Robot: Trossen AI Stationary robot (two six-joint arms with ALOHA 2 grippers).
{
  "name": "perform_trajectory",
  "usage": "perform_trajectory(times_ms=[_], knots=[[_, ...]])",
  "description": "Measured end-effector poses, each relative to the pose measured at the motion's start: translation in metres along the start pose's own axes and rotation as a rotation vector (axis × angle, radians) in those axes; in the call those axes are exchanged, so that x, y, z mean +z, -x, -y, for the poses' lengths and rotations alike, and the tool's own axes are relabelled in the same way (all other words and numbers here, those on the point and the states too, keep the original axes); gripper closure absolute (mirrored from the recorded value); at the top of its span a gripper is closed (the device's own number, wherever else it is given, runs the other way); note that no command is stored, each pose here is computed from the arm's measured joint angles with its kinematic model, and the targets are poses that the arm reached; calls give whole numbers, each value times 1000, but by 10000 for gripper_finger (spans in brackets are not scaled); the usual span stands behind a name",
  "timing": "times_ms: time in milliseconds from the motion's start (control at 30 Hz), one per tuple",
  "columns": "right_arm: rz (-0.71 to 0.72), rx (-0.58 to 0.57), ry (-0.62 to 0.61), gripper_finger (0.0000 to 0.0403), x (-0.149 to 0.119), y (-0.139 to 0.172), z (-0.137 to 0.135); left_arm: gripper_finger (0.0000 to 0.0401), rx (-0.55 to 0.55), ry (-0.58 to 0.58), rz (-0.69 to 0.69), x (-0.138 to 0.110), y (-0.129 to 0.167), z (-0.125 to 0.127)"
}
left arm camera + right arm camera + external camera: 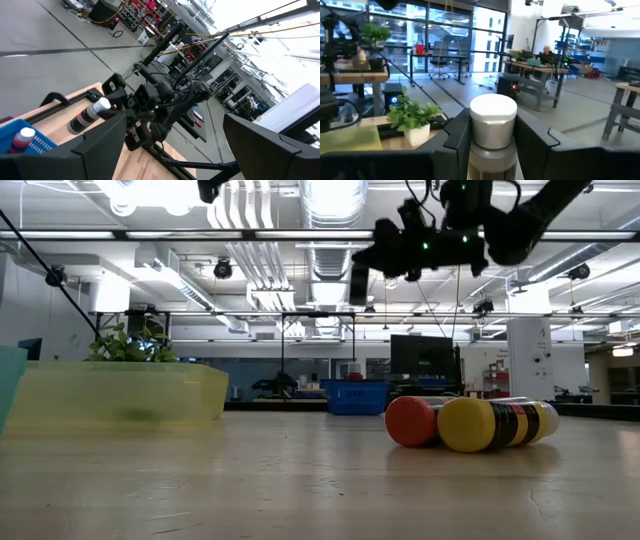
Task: Pick & Place Paint Supplies
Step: Put the gray paint bottle into the blue bin
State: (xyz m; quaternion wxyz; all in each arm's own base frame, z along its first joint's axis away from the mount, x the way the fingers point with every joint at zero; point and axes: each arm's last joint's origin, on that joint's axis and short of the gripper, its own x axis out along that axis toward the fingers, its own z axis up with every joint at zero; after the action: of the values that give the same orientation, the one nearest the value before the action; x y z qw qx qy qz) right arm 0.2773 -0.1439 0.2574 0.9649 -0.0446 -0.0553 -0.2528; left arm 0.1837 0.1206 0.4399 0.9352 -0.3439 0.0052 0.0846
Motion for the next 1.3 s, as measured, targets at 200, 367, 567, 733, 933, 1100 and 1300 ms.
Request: perform_trajectory(times_ms=[200,367,567,733,933,1100,1300], knots=[[-16,-55,-38,291,-30,-4,18,59,2,-28,2,0,-1,0],[-41,-81,-107,291,-61,-10,32,59,1,-40,0,-2,-2,3],[-39,-116,-143,291,-72,-2,47,59,-2,-45,-4,-8,-7,10],[-88,-63,-173,291,-82,6,52,59,-2,-51,-12,-19,-14,13],[-112,-30,-178,291,-88,9,51,59,-31,-19,5,-33,-25,9],[-150,-2,-200,291,-104,13,55,59,-72,12,36,-41,-30,7],[-121,31,-212,291,-113,14,54,59,-78,9,47,-44,-32,10]])
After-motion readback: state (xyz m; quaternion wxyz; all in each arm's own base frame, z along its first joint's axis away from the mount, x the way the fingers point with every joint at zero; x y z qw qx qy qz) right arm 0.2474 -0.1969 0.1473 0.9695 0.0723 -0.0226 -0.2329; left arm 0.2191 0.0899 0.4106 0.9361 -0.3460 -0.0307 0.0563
